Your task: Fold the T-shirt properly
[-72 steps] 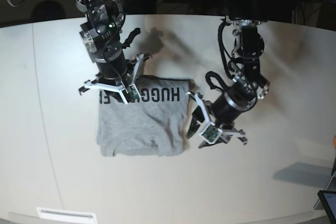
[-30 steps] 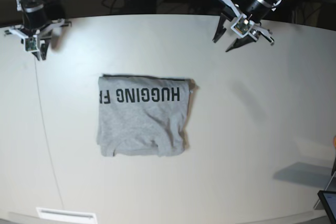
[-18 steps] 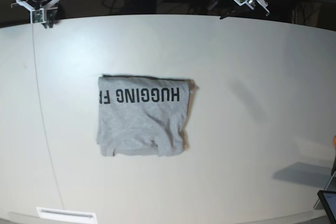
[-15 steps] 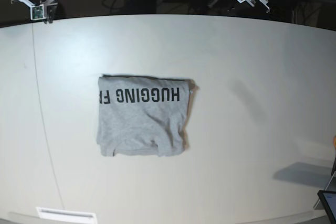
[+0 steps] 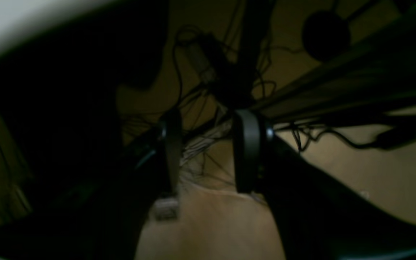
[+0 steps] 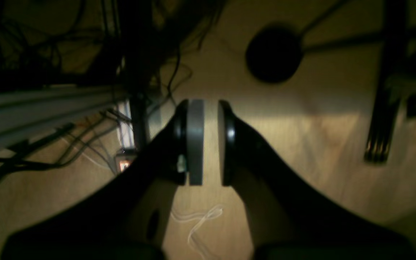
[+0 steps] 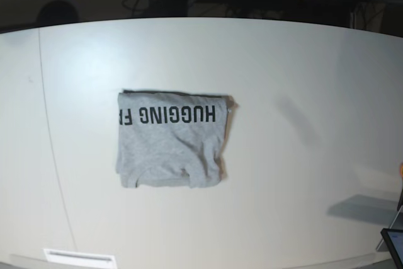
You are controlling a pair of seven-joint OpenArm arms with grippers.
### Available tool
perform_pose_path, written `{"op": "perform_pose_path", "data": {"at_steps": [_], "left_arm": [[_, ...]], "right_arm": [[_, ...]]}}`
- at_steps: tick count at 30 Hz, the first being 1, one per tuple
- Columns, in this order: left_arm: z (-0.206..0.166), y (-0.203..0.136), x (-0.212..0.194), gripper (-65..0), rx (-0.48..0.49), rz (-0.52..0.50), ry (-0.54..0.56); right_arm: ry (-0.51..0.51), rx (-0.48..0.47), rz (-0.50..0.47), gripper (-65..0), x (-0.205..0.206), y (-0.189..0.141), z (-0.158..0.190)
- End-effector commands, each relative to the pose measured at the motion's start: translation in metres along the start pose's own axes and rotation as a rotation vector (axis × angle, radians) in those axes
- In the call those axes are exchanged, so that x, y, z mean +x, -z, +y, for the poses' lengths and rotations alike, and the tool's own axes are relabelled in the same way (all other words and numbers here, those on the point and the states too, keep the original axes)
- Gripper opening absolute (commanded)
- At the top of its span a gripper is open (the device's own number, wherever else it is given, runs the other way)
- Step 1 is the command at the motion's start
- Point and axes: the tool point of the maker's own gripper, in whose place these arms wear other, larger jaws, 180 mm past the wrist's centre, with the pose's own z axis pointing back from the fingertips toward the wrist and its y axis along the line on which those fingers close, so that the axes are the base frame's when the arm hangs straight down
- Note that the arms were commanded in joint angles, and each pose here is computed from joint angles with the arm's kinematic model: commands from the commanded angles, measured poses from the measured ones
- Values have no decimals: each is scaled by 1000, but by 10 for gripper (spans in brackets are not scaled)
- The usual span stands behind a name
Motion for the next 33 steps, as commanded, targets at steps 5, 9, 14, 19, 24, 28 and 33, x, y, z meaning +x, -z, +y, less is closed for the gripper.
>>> {"op": "perform_pose_path", "data": {"at_steps": [5, 9, 14, 19, 24, 28, 33], "left_arm": [[14, 29, -65, -420, 32, 108, -175], [31, 58, -107, -420, 91, 206, -284], [24, 92, -147, -420, 73, 357, -421], [10, 124, -154, -420, 51, 505, -370], [-14, 155, -136, -420, 49, 511, -327], [-31, 167, -125, -420, 31, 491, -336], [-33, 176, -114, -420, 27, 459, -334]], "right_arm": [[28, 46, 151, -586, -46, 46, 4], [-31, 135, 376, -586, -101, 87, 17], [-75, 186, 513, -586, -119, 118, 28], [-103, 208, 478, -586, -77, 143, 40], [-114, 269, 419, -588, -47, 155, 82], [-89, 320, 333, -588, -33, 158, 116], [-95, 192, 228, -588, -27, 163, 107]]}}
